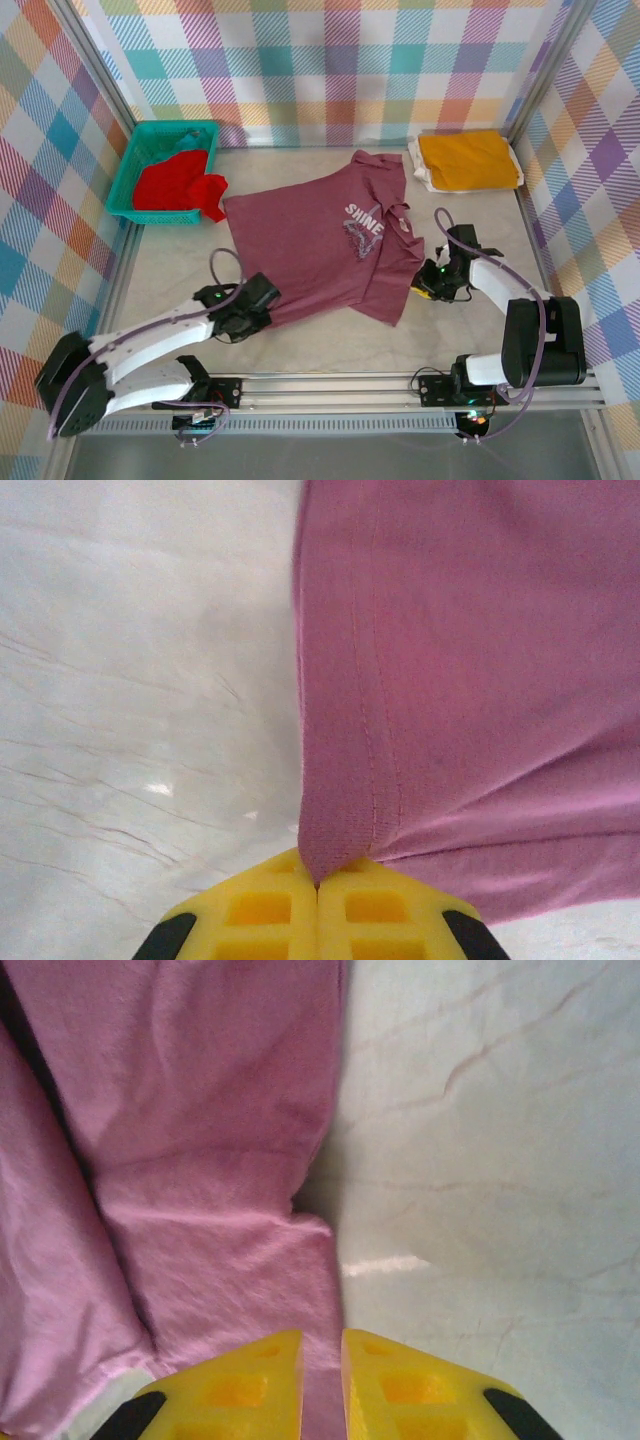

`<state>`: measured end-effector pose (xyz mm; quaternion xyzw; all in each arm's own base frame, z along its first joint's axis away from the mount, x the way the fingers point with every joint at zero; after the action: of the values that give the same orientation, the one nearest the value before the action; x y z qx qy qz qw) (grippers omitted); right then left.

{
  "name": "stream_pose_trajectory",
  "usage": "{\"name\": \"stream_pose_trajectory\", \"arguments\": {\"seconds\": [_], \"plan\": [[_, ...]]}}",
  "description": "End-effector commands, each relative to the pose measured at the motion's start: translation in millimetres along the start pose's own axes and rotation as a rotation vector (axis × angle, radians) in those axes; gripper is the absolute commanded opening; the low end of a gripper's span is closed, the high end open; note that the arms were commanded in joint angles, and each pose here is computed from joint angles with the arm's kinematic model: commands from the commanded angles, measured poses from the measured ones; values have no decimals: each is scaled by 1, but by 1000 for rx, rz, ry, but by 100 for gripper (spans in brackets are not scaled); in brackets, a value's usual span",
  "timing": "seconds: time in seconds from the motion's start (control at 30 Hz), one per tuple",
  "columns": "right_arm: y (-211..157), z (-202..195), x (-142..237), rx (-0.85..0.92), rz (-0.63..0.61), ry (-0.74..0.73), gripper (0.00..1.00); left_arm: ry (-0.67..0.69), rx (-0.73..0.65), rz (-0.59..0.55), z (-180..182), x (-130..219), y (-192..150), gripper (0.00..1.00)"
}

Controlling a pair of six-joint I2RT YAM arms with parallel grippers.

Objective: Fold and stack the t-shirts

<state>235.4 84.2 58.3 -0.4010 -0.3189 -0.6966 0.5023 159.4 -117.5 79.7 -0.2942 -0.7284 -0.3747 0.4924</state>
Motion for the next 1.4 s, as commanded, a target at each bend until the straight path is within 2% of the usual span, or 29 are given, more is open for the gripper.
{"name": "stream_pose_trajectory", "arguments": {"seconds": [0.0,0.17,0.33,0.83,1.3,1.37], "plan": [[-26,11,-1,33,109,18,23,62,-4,-56,28,9,14,0],[-51,27,-19,55,211,43,29,61,8,-35,30,5,17,0],[-80,51,-32,42,300,108,32,62,-8,-31,23,3,19,0],[-102,57,-48,-7,314,112,41,35,18,-30,33,-3,20,0],[-119,58,-58,-59,337,88,41,19,18,-22,34,-5,19,0],[-127,58,-55,-61,348,76,45,12,19,-27,33,-4,20,0]]}}
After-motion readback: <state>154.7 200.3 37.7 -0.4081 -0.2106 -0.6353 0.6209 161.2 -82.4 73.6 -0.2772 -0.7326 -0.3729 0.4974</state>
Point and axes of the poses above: each hand's point on the last joint's axis, 136 mm out from that joint toward the fingers, its own x axis back along the fingers, its own z axis along the line the jaws close on, y = z × x, the point moved 2 cm from there along x, back along the fingers, and after that the axes turned 7 degrees about x, right-handed, at the moved point
